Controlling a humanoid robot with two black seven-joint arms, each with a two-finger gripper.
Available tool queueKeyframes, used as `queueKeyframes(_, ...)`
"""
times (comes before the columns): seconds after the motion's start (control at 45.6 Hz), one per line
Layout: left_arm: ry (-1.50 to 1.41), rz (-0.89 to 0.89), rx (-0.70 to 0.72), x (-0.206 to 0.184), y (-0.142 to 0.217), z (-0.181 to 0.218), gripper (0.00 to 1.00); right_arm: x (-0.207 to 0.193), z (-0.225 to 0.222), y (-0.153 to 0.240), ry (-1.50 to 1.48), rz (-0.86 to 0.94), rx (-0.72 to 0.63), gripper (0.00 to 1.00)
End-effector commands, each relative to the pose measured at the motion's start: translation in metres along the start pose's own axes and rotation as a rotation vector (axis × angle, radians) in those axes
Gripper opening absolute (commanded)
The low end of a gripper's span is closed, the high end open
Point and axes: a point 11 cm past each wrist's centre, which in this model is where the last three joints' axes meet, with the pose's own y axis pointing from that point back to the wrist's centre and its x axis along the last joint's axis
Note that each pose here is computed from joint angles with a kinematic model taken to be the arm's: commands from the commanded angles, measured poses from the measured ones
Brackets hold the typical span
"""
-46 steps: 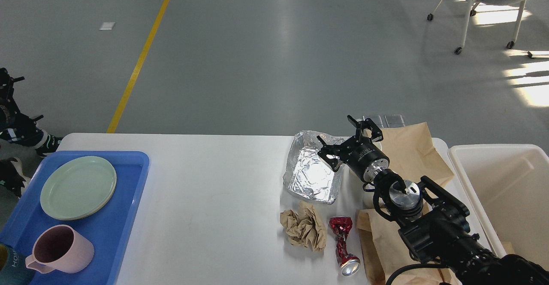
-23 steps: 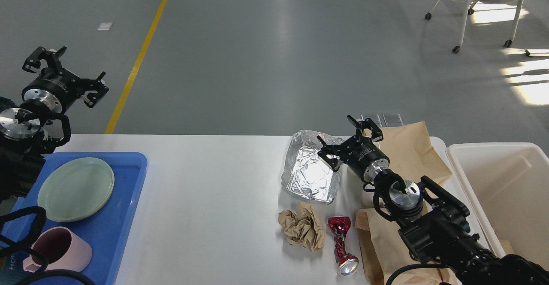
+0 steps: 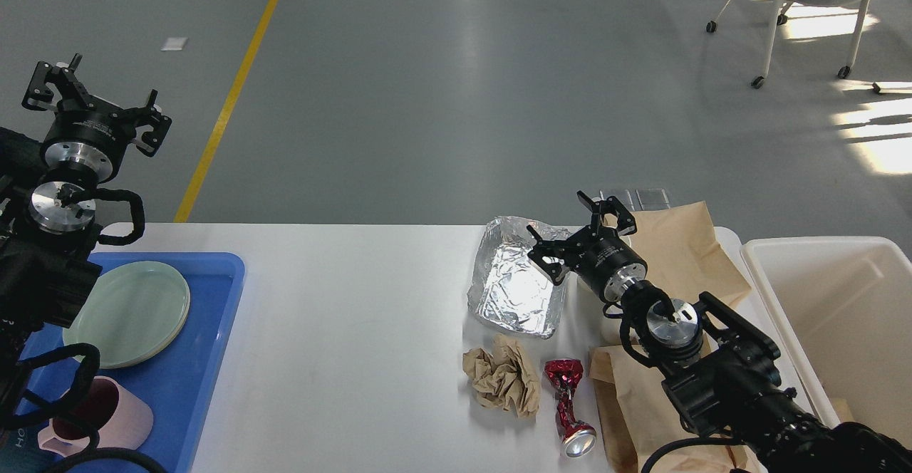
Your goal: Tidy desktop
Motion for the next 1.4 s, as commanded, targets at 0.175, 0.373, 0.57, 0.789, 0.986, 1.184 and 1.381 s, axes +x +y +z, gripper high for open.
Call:
queueKeyframes(0.175, 0.01, -0.08, 0.031, 0.016, 0.016, -0.02, 0.97, 0.0, 0.0, 0.0, 0.0, -0.001, 0.0, 1.0)
queueKeyframes(0.373, 0.012, -0.08, 0.043, 0.027, 0.024, -0.026, 0.97, 0.0, 0.0, 0.0, 0.0, -0.001, 0.0, 1.0)
queueKeyframes(0.57, 0.024, -0.072, 0.058, 0.031, 0.027, -0.037, 0.97, 0.0, 0.0, 0.0, 0.0, 0.001, 0.0, 1.0)
queueKeyframes(0.789, 0.053, -0.093, 0.102, 0.043, 0.045, -0.074, 0.97, 0.0, 0.0, 0.0, 0.0, 0.001, 0.0, 1.0)
queueKeyframes(0.986, 0.092, -0.111, 0.13, 0.049, 0.057, -0.097, 0.97, 0.0, 0.0, 0.0, 0.0, -0.001, 0.0, 1.0)
queueKeyframes(1.184, 0.092, -0.09, 0.144, 0.059, 0.065, -0.104, 0.97, 0.0, 0.0, 0.0, 0.0, 0.001, 0.0, 1.0)
queueKeyframes(1.381, 0.093, -0.064, 0.157, 0.062, 0.067, -0.109, 0.97, 0.0, 0.0, 0.0, 0.0, 0.001, 0.0, 1.0)
